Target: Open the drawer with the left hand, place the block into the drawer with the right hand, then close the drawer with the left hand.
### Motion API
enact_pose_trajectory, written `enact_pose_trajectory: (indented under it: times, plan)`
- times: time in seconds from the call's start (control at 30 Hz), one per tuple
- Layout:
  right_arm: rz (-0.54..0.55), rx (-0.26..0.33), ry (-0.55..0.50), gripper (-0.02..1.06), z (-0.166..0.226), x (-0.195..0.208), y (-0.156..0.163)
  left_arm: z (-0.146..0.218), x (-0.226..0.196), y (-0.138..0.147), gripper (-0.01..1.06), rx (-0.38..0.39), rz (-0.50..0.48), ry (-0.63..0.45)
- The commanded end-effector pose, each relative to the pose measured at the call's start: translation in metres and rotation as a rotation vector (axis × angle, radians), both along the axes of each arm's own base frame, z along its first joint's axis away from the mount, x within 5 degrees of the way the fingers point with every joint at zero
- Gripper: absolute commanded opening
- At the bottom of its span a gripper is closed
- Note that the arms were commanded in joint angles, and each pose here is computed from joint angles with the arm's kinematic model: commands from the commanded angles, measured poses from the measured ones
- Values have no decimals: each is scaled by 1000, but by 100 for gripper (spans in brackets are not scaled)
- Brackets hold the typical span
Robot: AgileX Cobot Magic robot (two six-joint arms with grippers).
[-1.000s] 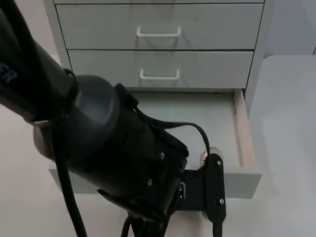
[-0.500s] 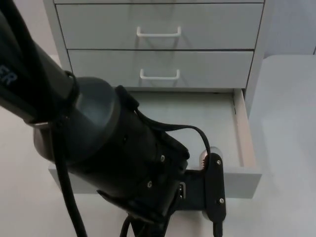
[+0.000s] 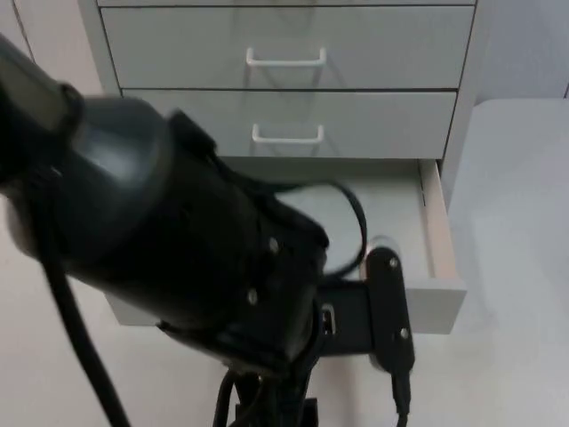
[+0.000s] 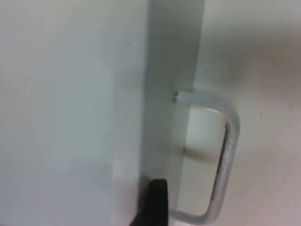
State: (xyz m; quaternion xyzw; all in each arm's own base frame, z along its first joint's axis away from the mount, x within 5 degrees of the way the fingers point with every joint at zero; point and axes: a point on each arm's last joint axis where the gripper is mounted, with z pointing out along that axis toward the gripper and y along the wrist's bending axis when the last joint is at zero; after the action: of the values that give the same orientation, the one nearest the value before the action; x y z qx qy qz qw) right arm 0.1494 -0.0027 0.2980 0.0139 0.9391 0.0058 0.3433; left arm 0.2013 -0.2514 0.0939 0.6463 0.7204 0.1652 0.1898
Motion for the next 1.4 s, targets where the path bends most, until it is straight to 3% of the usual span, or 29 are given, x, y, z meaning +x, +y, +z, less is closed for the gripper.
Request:
enact_pose_trajectory:
  times: [0.0,0.23,0.37,0.4,0.53,0.73,0.93,1.13,1.37]
  plan:
    - [-4,0,-14,105,2,0,-1,14,-2,1,82,-5,-14,-1]
    - [-4,0,-14,105,2,0,-1,48,-10,7,82,-50,11,36]
    - [-4,0,-14,105,2,0,-1,90,-20,14,82,-169,40,47]
    - [-4,0,-14,105,2,0,-1,90,-20,14,82,-169,40,47]
    - [-4,0,-16,105,2,0,-1,137,-32,24,82,-341,47,20]
    - [-4,0,-20,105,3,1,-1,168,-41,36,82,-451,52,-19]
    - [-4,0,-20,105,3,1,-1,181,-45,44,82,-481,51,-38]
    - [-4,0,-20,105,3,1,-1,187,-34,65,82,-539,166,11]
    - [-4,0,-20,105,3,1,-1,208,-9,119,82,-721,404,41]
